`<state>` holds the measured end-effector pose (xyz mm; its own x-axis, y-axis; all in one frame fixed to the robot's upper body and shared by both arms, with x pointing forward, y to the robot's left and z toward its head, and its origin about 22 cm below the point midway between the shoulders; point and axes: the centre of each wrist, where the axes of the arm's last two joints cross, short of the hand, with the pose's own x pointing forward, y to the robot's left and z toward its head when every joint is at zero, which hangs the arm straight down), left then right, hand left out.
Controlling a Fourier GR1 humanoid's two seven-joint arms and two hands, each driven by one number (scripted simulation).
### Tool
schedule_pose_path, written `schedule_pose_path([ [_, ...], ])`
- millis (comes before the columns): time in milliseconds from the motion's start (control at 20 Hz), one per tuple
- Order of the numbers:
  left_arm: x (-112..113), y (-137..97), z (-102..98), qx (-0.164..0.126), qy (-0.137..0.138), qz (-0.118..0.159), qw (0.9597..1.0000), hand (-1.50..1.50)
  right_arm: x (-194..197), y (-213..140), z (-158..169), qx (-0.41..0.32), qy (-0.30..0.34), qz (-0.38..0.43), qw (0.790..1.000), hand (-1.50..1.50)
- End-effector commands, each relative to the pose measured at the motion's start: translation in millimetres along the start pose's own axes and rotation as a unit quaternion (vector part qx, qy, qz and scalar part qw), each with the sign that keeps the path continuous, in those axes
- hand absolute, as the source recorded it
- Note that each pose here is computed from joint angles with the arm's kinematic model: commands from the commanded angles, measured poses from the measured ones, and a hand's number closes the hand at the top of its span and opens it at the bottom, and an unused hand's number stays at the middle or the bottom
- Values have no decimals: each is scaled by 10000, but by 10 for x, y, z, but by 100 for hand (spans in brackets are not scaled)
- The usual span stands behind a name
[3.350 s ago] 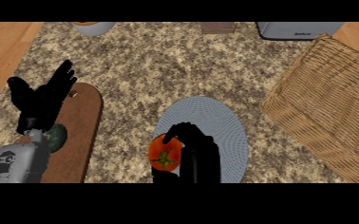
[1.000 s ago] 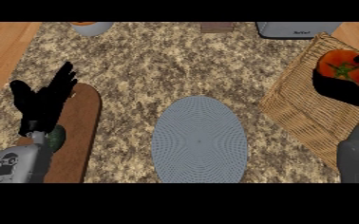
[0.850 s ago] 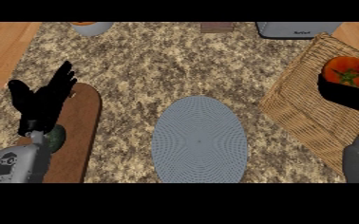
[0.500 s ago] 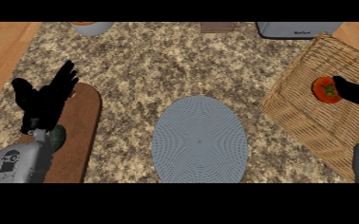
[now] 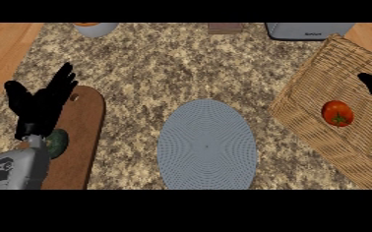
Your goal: Pick the tomato from the placemat and place it in the basket
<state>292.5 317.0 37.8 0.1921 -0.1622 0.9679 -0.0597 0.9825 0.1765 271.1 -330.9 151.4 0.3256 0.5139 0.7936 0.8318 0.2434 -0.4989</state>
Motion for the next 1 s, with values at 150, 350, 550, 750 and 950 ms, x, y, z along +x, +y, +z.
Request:
schedule_pose_path([
  [150, -31, 44, 36, 74, 85, 28, 9999, 0, -123, -422, -177, -977, 700, -1346, 9836, -150],
  [350, -133, 108, 87, 146, 25, -6, 9999, 0, -255, -1054, -34, -1061, 804, -1734, 9758, -150],
  [550, -96, 159, 90, 249, 41, -4, 9997, 0, -726, -1491, -8, -731, 891, -1734, 9781, -150],
  [750, -196, 82, 42, 211, 106, 105, 9997, 0, -924, -1907, 125, -99, 902, -1332, 9869, -150],
  [950, -206, 275, 191, 259, 159, 44, 9995, 0, -1339, -2315, 255, 14, 821, -1481, 9856, -150],
])
